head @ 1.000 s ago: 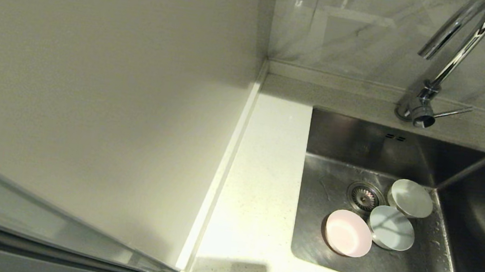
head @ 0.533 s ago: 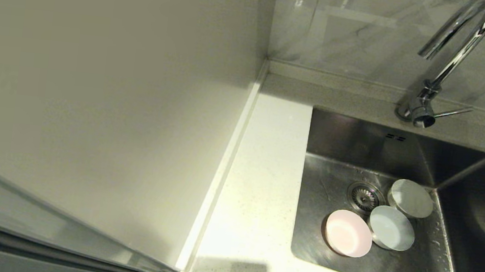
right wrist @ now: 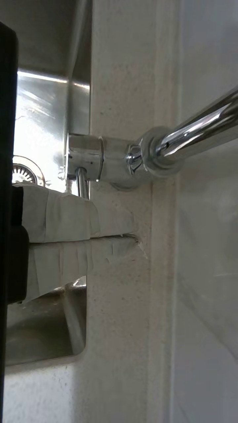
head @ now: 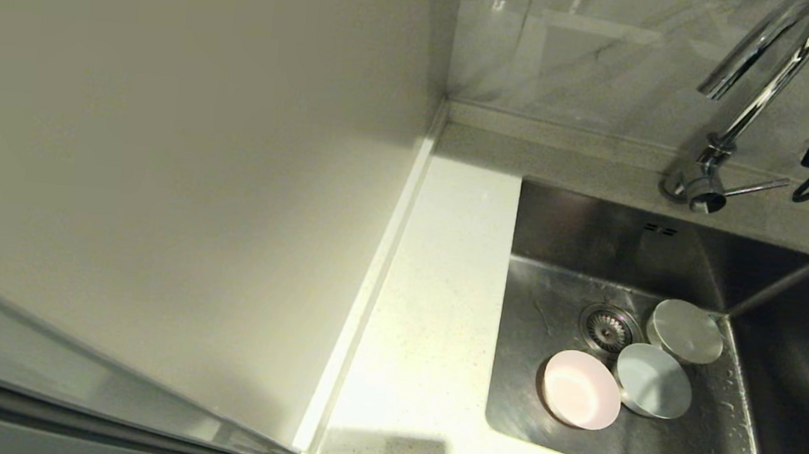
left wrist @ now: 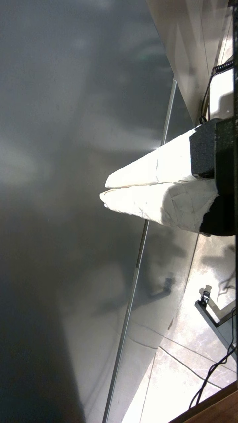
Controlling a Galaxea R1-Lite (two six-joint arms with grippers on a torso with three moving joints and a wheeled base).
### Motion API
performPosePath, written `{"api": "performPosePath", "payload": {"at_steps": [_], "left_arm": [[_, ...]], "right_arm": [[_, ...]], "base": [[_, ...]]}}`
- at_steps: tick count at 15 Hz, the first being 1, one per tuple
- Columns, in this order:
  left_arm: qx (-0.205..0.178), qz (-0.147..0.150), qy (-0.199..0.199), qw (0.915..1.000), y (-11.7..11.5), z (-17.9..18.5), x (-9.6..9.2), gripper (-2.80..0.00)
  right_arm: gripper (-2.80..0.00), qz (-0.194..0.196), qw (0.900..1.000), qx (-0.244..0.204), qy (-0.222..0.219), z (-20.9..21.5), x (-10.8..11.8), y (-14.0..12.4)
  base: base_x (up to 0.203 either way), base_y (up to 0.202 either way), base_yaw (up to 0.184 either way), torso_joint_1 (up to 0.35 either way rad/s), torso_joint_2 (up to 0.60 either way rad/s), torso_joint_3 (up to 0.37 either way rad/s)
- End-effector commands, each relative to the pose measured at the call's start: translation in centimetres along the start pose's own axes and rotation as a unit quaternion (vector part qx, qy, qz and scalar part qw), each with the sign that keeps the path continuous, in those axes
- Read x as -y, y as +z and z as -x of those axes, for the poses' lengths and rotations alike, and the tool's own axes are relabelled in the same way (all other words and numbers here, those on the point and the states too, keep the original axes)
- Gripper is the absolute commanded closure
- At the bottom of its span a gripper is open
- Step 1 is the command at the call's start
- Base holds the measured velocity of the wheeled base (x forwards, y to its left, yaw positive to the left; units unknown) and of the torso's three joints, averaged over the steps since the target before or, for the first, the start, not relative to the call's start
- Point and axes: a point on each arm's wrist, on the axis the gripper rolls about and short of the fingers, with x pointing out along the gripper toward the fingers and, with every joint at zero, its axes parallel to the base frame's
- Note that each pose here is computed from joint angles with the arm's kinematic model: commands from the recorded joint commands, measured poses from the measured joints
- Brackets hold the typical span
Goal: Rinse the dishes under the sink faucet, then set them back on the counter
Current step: Turn on the faucet
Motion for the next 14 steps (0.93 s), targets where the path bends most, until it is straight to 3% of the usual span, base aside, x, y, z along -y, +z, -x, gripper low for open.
{"api": "performPosePath", "payload": {"at_steps": [1,12,14], "left_arm": [[0.002,0.000,0.001,1.0000,0.0,0.0,0.0,0.00],[0.002,0.000,0.000,1.0000,0.0,0.0,0.0,0.00],[0.002,0.000,0.000,1.0000,0.0,0.0,0.0,0.00]], "right_arm": [[0.00,0.001,1.000,-0.010,0.000,-1.0,0.1,-0.8],[0.00,0.018,1.000,-0.016,-0.005,-2.2,0.1,-1.2],[0.00,0.040,0.999,-0.024,-0.005,-2.0,0.1,-1.3]], "base": [[0.000,0.000,0.000,0.000,0.00,0.000],[0.000,0.000,0.000,0.000,0.00,0.000],[0.000,0.000,0.000,0.000,0.00,0.000]]}}
